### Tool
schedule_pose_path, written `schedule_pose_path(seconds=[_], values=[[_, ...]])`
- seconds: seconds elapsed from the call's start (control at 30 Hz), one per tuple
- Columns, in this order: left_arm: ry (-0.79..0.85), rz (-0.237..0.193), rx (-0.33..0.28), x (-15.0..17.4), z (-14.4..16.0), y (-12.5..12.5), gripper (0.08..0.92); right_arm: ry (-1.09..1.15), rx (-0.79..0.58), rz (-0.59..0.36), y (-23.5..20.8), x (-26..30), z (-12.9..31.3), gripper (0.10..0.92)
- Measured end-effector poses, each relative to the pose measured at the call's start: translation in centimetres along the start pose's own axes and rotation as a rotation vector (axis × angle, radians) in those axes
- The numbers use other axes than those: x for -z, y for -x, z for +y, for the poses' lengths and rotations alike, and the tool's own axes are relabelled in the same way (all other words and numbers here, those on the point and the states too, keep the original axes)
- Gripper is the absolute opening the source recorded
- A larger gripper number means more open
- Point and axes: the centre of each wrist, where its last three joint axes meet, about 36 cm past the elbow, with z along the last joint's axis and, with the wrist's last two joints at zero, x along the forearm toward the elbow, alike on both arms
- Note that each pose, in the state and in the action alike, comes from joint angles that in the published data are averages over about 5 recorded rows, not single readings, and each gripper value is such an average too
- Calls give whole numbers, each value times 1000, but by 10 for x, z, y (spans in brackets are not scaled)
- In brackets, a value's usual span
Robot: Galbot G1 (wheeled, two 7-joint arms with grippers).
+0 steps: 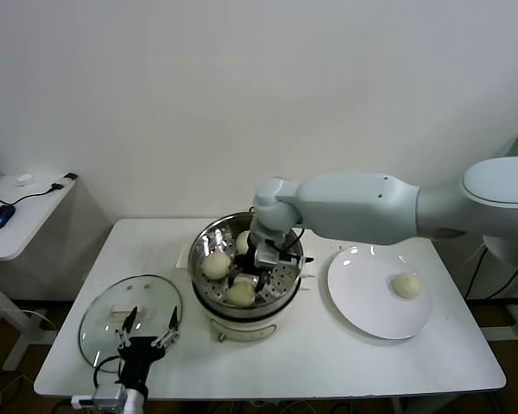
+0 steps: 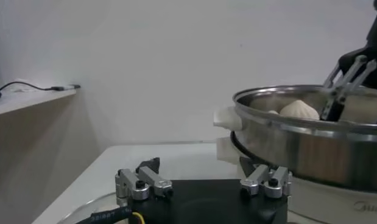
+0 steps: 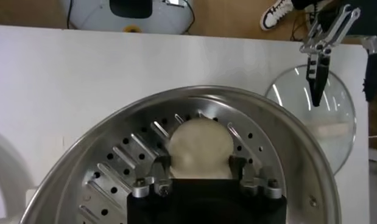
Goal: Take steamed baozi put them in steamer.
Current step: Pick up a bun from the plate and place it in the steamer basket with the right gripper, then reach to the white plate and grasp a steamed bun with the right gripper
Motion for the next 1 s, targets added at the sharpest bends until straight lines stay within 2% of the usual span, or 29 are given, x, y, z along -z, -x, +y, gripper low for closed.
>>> schedule_pose_path(seconds=[0.13,0.33,0.5,0.73,1.0], values=[[-1,-3,-1,1,0,0,823,-1,-3,-9,-10,-4,1,816],[-1,-6,-4,2,-1,-1,823,36,-4,6,-48,-20,7,823],[-1,-6,-7,3,-2,-1,823,163,-9,43,-95,-42,29,823],[-3,-12,-11,4,-3,-1,823,534,-34,158,-156,-63,100,823],[-3,-10,-10,3,-2,-1,823,958,-41,253,-174,-62,210,823]])
